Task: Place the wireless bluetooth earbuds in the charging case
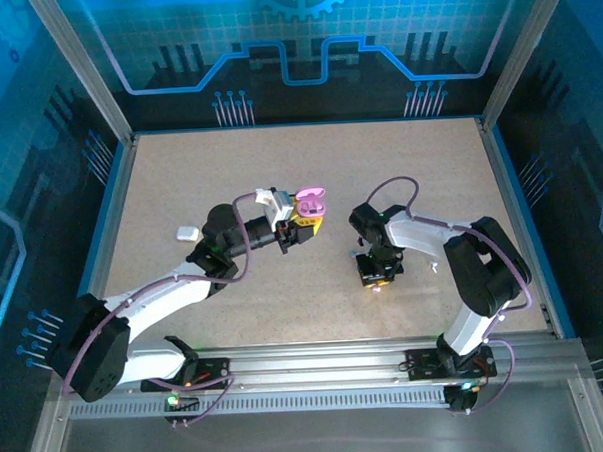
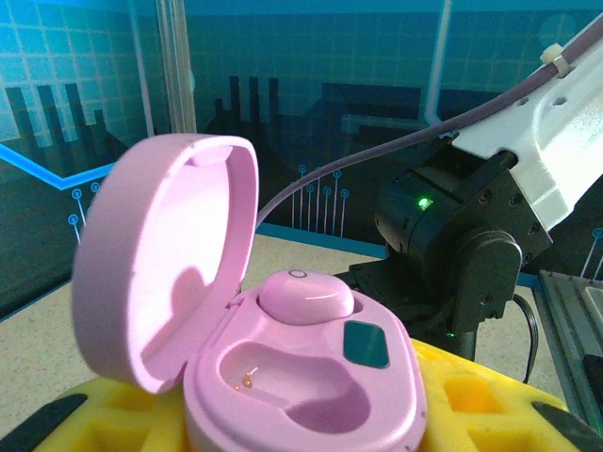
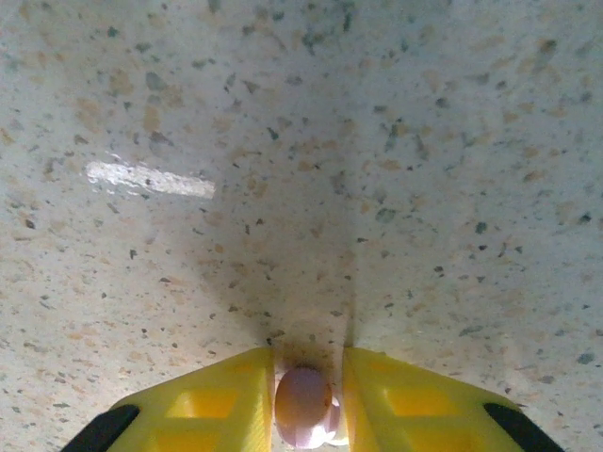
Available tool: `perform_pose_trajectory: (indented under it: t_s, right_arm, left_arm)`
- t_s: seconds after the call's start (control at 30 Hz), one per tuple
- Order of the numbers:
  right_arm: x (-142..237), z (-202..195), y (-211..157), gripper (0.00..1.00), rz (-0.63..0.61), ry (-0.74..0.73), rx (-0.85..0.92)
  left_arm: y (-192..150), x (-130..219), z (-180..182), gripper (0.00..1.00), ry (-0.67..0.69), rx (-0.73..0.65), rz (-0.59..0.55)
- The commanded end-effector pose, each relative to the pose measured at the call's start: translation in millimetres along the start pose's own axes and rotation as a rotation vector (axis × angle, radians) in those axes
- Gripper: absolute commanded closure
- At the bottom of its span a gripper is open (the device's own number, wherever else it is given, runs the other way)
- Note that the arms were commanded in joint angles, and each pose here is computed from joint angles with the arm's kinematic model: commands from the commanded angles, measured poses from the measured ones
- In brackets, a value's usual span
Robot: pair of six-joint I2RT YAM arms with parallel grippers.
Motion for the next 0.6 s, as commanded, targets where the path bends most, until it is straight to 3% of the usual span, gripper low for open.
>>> perform_pose_trajectory:
  t_s: [0.0, 0.4, 0.57]
  right_arm:
    - [1, 5, -1, 0.75, 0.017, -0.022, 0.025]
    - [7, 6, -3, 0.83, 0.013, -0.015, 0.026]
    - [33, 10, -3, 0.83, -0.039, 0.124, 0.02]
  left_arm:
    - [1, -1, -2, 0.69, -0.005, -0.01, -0.024]
    - [2, 0, -2, 0.69, 0.0, -0.012, -0.025]
    - [2, 0, -2, 0.69, 0.003, -0.012, -0.023]
Point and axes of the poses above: each hand's point on the last joint's axis, 136 mm out from that joint toward the fingers, its own x axis back along the fingers, its own z axis along the line the jaws close on, y = z × x, the point moved 10 cm from there along x, back along the fingers, and after that the axes turned 8 degrees about -x, right-handed, at the moved point
